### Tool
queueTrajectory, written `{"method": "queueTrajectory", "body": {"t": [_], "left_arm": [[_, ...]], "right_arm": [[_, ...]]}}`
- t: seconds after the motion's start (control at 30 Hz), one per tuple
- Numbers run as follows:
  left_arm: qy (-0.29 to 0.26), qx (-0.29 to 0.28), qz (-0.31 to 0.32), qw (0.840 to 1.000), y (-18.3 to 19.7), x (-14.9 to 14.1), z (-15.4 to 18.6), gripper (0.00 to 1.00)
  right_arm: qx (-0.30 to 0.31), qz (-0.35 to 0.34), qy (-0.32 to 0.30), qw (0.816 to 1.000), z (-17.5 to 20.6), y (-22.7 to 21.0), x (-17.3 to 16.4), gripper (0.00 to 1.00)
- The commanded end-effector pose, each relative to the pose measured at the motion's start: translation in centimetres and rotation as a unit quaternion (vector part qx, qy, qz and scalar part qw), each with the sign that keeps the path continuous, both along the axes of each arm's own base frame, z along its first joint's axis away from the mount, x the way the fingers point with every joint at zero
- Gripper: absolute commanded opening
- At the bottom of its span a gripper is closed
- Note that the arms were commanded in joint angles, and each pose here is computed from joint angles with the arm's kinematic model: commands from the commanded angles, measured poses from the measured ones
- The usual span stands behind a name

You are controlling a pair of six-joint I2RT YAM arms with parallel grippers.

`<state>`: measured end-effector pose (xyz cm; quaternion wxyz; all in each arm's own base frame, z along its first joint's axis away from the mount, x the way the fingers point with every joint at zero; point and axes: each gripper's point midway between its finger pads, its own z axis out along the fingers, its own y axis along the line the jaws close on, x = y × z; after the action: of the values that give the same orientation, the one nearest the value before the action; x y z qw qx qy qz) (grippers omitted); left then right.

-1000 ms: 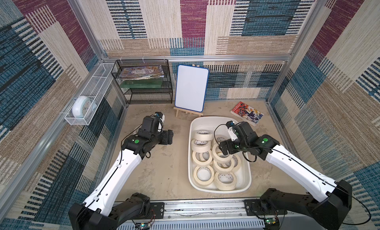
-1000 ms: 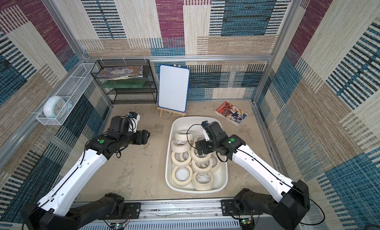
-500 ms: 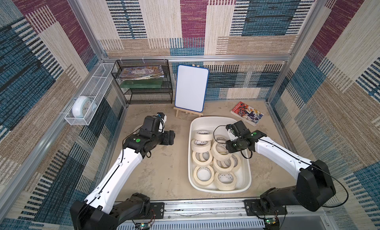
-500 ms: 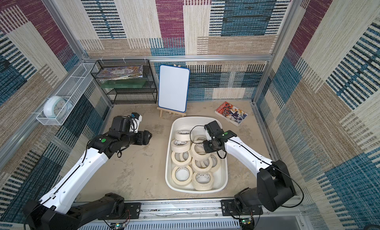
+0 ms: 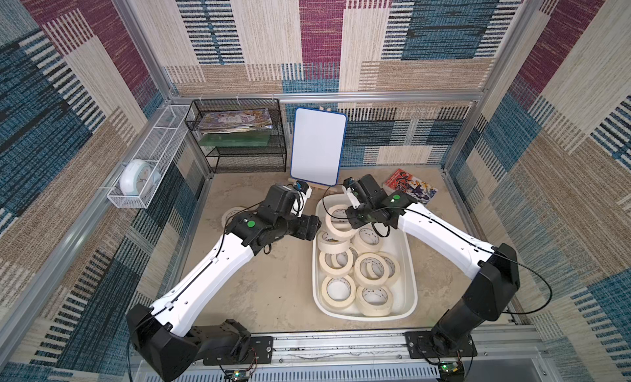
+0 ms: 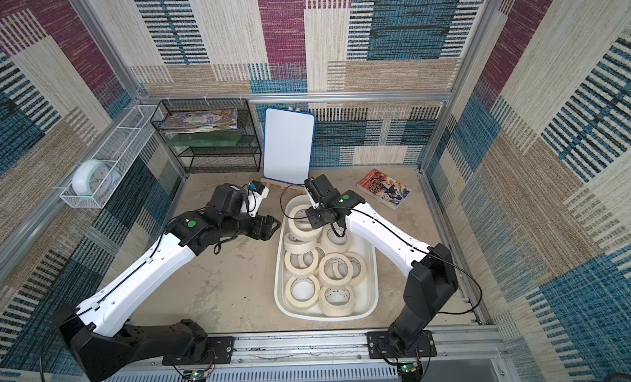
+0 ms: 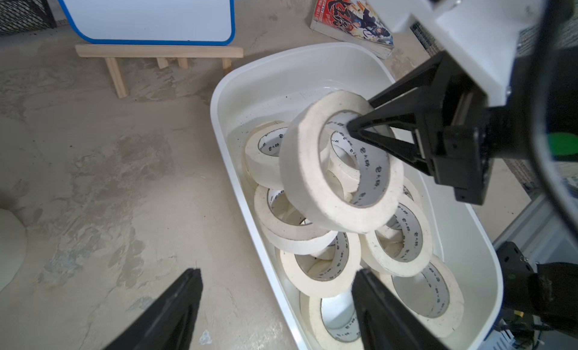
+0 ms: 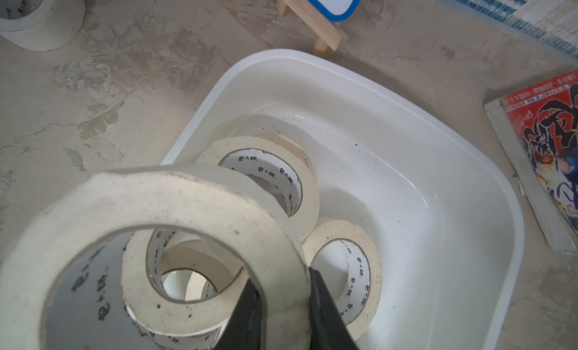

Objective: Take out the art tape in the storage box
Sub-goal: Pick up the art tape from the storage box.

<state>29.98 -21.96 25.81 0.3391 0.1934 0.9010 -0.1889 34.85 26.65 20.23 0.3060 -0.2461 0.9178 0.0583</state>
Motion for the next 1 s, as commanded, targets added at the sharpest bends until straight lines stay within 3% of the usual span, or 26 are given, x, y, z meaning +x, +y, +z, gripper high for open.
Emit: {"method": "queueTrajectory", "body": {"t": [0.0, 0.37, 0.43, 0.53, 0.6, 0.63, 0.67, 0.73, 0.8, 0.87, 0.97], "left_arm": [[0.004, 0.015, 0.008, 1.000, -0.4, 0.9, -1.1, 0.81], [0.013, 0.027, 0.024, 0.999, -2.5, 5.0, -4.5, 0.77], [0.020, 0.035, 0.024, 0.999, -2.8, 5.4, -5.1, 0.63], [0.025, 0.040, 0.027, 0.999, -3.0, 5.7, -5.8, 0.25], [0.026, 0.039, 0.026, 0.999, -3.1, 5.8, -6.0, 0.06], [0.026, 0.041, 0.028, 0.998, -3.0, 5.8, -6.1, 0.00], [0.024, 0.041, 0.029, 0.998, -3.0, 5.9, -6.0, 0.00], [0.015, 0.046, 0.034, 0.998, -2.5, 5.9, -5.5, 0.00], [0.002, 0.053, 0.041, 0.998, -1.9, 5.9, -4.7, 0.00], [-0.011, 0.059, 0.050, 0.997, -1.0, 5.8, -3.7, 0.00], [-0.026, 0.060, 0.065, 0.996, 0.6, 5.7, -2.3, 0.00]], "right_arm": [[0.000, 0.008, -0.008, 1.000, 0.5, 1.3, 0.2, 0.00], [0.016, 0.041, -0.006, 0.999, 0.3, 3.7, -2.0, 0.00], [0.017, 0.043, -0.007, 0.999, 0.4, 3.8, -2.3, 0.00], [0.029, 0.046, -0.011, 0.998, 0.9, 3.9, -2.5, 0.00], [0.045, 0.052, -0.016, 0.998, 1.4, 4.2, -2.7, 0.00], [0.054, 0.053, -0.018, 0.997, 1.8, 4.3, -2.8, 0.00], [0.061, 0.052, -0.020, 0.997, 2.3, 4.3, -2.9, 0.03], [0.076, 0.051, -0.021, 0.996, 3.2, 4.2, -3.3, 0.32], [0.088, 0.041, -0.036, 0.995, 4.3, 3.8, -3.3, 0.69], [0.095, 0.021, -0.064, 0.993, 5.6, 2.9, -3.0, 0.95], [0.112, -0.008, -0.101, 0.989, 7.9, 1.2, -2.5, 0.99]]}}
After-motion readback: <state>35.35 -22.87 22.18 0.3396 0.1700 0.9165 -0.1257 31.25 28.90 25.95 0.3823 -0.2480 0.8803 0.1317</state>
